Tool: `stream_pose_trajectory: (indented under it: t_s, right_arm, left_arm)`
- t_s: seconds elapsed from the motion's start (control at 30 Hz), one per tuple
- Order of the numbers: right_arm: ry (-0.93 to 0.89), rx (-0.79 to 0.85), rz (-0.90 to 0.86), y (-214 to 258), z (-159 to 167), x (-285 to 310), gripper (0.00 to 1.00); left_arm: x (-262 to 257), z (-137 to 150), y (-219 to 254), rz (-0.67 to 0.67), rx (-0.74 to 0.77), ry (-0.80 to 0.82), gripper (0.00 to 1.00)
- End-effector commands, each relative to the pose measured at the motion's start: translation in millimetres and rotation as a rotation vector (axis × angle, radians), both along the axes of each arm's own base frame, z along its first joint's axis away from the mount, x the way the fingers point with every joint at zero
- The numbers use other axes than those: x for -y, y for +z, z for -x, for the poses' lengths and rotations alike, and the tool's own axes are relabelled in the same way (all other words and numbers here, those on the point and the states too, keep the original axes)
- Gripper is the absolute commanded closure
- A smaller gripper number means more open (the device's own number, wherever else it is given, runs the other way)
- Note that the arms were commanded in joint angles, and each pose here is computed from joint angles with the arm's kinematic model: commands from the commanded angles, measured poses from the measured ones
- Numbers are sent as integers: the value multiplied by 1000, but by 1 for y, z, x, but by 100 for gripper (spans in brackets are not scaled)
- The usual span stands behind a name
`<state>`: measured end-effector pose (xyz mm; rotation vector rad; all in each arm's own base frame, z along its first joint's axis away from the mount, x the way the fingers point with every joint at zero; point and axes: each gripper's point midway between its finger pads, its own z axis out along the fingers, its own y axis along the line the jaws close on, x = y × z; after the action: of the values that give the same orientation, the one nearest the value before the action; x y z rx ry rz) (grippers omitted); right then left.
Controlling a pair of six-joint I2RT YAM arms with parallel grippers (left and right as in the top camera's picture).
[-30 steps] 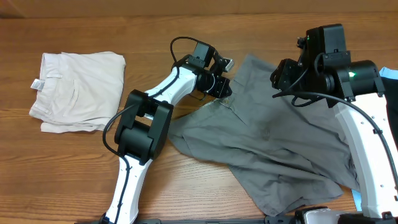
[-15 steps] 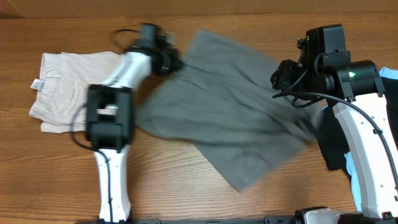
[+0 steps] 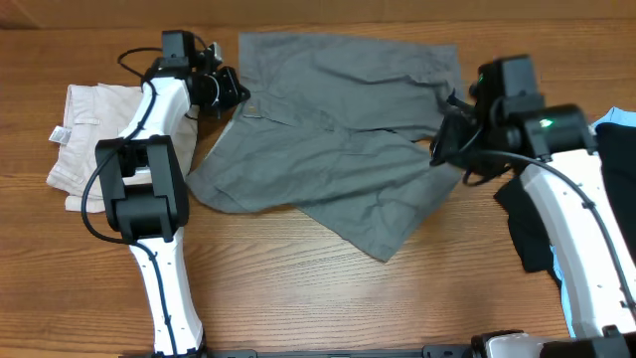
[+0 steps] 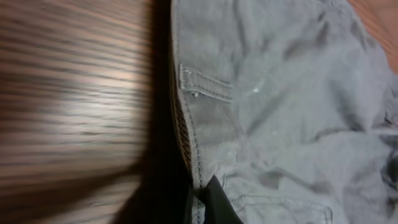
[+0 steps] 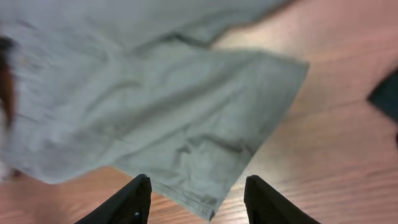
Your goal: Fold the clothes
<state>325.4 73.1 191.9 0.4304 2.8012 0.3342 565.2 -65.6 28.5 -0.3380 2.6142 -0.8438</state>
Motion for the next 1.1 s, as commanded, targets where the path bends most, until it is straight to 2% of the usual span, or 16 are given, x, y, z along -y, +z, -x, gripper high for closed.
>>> stream_pose_trajectory:
  t_s: [0.0,0.17,0.37,0.5,0.6,0.67,0.77,0.9,1.0,1.07]
  right_arm:
    - [-45,-144,6,-52,22,2,57]
    - [-14,-289,-127,-107,60,-19,57]
    - [117,-433,-246,-129,110,-37,57]
    - [148,-480,-255,-143,130,-43,47]
    - [202,-459,-290,-152,135,-58,36]
    - [212,-442,-291,-159,136,-67,33]
    - [218,-413,-291,-167,135,-78,34]
    - [196,-403,-253,-177,131,-80,44]
    - [189,-417,-241,-182,132,-78,46]
    - [186,-423,-232,-187,131,-77,53]
  left_arm:
    - [9,-7,14,0,57,-77,96]
    - [-4,-10,24,-91,54,-70,96]
    - [-10,-15,30,-133,69,-65,96]
    - [-11,-13,29,-137,64,-67,96]
    - [-10,-13,29,-139,63,-72,96]
    - [-10,-11,28,-139,55,-73,96]
    - [-10,-9,27,-138,47,-74,96]
    - [-10,-8,26,-137,39,-74,96]
    - [-10,-7,26,-137,34,-74,96]
    - [-10,-7,26,-137,33,-75,96]
